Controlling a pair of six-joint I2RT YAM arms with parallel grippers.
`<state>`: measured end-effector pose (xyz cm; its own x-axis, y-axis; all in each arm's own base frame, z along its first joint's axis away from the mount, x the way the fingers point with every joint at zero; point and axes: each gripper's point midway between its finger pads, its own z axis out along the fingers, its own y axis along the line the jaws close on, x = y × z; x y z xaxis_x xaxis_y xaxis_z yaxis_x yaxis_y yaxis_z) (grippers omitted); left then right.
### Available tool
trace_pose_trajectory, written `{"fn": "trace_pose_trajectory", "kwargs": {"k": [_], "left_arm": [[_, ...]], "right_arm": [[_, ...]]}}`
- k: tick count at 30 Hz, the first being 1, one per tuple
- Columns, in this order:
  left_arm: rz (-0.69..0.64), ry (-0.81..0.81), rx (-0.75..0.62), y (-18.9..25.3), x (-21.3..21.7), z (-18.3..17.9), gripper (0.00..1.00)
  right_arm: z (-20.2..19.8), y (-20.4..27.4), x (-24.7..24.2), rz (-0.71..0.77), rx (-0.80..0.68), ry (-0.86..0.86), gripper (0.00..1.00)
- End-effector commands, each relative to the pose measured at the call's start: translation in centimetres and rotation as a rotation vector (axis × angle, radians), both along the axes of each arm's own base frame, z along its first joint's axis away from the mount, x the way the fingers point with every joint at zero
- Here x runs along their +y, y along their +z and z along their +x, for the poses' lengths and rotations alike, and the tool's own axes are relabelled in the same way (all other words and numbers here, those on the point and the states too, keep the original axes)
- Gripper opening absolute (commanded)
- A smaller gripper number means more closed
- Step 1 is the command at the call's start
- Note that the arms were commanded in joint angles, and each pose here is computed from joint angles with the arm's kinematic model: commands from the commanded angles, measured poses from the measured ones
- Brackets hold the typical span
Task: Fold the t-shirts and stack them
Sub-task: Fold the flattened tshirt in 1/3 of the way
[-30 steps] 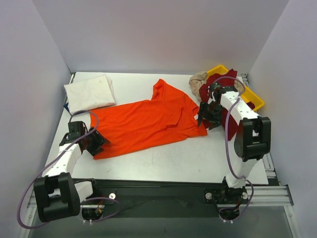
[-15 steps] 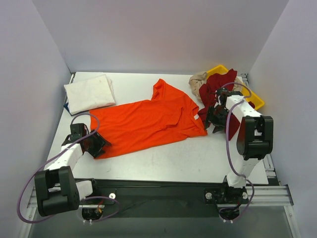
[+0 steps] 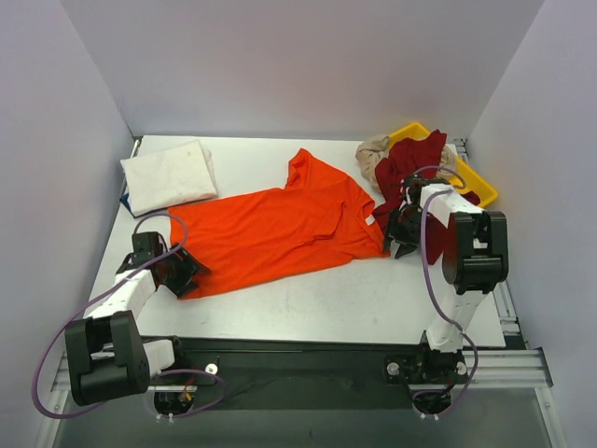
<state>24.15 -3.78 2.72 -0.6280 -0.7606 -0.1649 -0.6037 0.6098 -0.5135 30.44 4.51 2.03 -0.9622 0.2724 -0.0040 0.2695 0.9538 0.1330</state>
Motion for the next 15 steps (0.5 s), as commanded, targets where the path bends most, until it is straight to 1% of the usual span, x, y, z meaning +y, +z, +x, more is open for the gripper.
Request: {"fn": "trace_pose_trajectory", "kwargs": {"k": [1, 6, 8, 9, 11, 12, 14, 15], "left_arm": [[0.030, 0.018, 0.008, -0.6, 0.8, 0.2, 0.66], [0.029, 0.021, 0.014, -0.7, 0.9, 0.0, 0.67], [0.036, 0.027, 0.017, -0.8, 1.2, -0.1, 0.67], [0.039, 0.027, 0.019, -0.8, 1.3, -0.1, 0.66], [0.044, 0.040, 0.023, -0.9, 1.8, -0.3, 0.66], [0.050, 0.040, 0.024, -1.0, 2.1, -0.3, 0.65], [0.063, 0.064, 0.031, -1.1, 2.9, -0.5, 0.64], [0.070, 0.063, 0.031, -1.1, 3.2, -0.6, 0.64]], "right_arm": [[-0.3, -0.7, 0.4, 0.012, 0.038, 0.003, 0.38], [0.1, -1.5, 0.8, 0.035, 0.050, -0.003, 0.31], [0.1, -1.5, 0.9, 0.042, 0.054, -0.004, 0.25], [0.1, -1.5, 1.0, 0.042, 0.052, -0.004, 0.19], [0.0, -1.2, 0.8, 0.035, 0.047, -0.001, 0.13], [0.2, -0.9, 0.6, 0.028, 0.035, -0.004, 0.06], [0.1, -0.5, 0.3, 0.008, 0.031, -0.008, 0.00], [0.3, 0.0, 0.1, 0.003, 0.017, -0.013, 0.00]]}}
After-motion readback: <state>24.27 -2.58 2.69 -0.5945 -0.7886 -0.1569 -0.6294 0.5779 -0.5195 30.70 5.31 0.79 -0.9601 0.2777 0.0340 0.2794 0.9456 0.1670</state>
